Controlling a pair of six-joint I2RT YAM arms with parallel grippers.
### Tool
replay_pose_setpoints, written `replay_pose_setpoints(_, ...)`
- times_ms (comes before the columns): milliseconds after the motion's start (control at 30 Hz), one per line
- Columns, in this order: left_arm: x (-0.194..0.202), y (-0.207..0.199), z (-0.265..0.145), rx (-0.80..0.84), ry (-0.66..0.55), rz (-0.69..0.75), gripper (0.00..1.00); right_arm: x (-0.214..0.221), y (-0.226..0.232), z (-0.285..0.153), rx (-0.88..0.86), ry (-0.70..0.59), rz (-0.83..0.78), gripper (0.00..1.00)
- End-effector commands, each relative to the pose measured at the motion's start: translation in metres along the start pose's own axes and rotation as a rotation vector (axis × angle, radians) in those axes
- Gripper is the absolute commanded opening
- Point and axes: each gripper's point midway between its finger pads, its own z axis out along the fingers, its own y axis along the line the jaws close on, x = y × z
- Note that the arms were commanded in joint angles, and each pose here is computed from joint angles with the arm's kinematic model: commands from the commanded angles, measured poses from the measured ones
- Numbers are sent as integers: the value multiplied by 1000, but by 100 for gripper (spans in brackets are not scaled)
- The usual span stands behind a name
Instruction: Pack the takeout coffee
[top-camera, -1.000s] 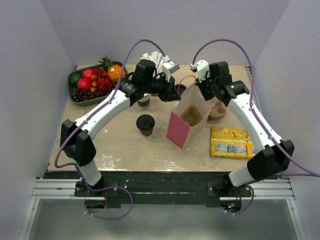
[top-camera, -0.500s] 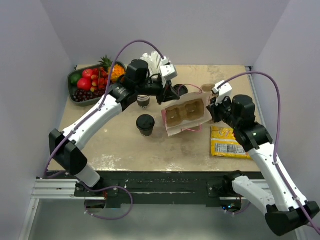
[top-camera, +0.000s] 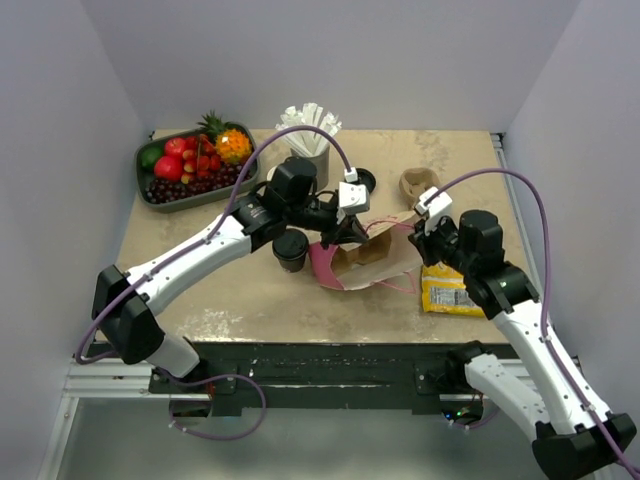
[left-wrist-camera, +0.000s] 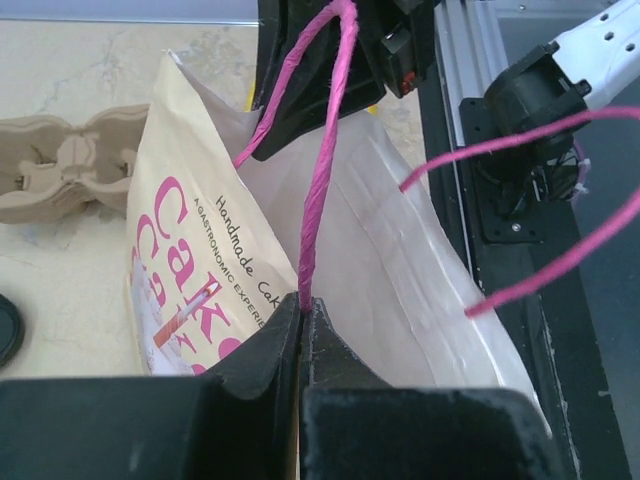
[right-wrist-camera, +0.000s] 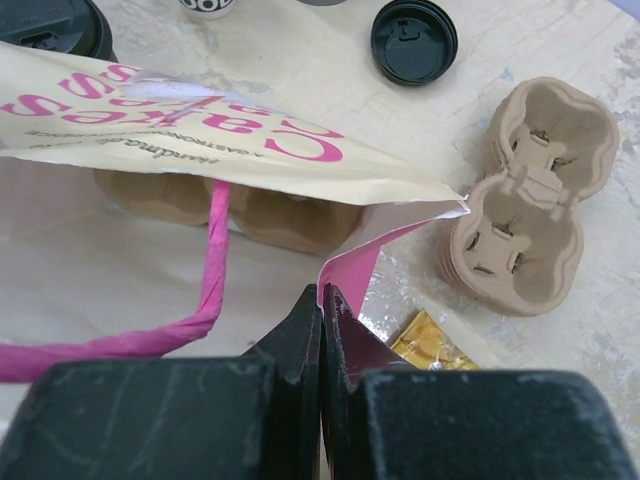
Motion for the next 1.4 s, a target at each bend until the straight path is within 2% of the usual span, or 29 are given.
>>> replay_pose_setpoints(0, -37, 19, -14, -119, -75, 105, 0, -41, 2, -12, -25, -65, 37, 0)
replay_pose_setpoints(100, -51, 38, -25, -229, -104, 107, 0, -63, 6, -15, -55, -72, 94, 0)
replay_pose_setpoints(233, -55, 68, -35, -346, -110, 33, 0, -59, 7, -1, -72, 13, 174, 0)
replay_pose_setpoints(300, -49, 88, -36, -378, -96, -19, 0, -57, 6, 10, -76, 53, 192, 0)
replay_pose_setpoints(333, -46, 95, -36, -386, -89, -56, 5, -56, 5, 13, -75, 65, 206, 0)
replay_pose_setpoints(367, -34, 100, -29, -365, -60, -98, 5, -60, 3, 16, -70, 68, 212, 0)
replay_pose_setpoints(500, -41, 123, -39, -374, -101, -191, 0, -73, 10, 23, -128, 73, 246, 0)
replay_pose_setpoints(800, -42, 101, -34, -247, -117, -378, 0, -89, 23, 0, -186, 99, 298, 0)
replay_pose_setpoints(1067, -39, 110, -27, -245, -121, -436, 0, -78, 25, 8, -208, 162, 338, 0)
replay_pose_setpoints(1100, -38, 113, -27, -251, -120, -437, 17, -74, 24, 11, -200, 171, 348, 0)
replay_pose_setpoints(1133, -37, 117, -28, -266, -119, -435, 28, -73, 23, 12, -191, 173, 350, 1)
replay_pose_setpoints(1167, -37, 125, -31, -287, -123, -428, 36, -74, 18, 14, -167, 170, 349, 15)
replay_pose_setpoints(1200, -38, 131, -34, -304, -125, -413, 47, -76, 14, 16, -149, 162, 346, 23)
replay_pose_setpoints(1233, -40, 136, -39, -323, -131, -409, 51, -83, 10, 16, -136, 143, 339, 32)
replay_pose_setpoints(1267, -48, 146, -51, -349, -154, -396, 54, -87, 3, 16, -103, 130, 334, 46)
replay_pose_setpoints(1333, -61, 154, -67, -371, -188, -366, 60, -107, -3, 15, -95, 79, 306, 57)
replay_pose_setpoints(1367, -71, 161, -83, -398, -212, -347, 61, -114, -5, 14, -99, 61, 283, 66)
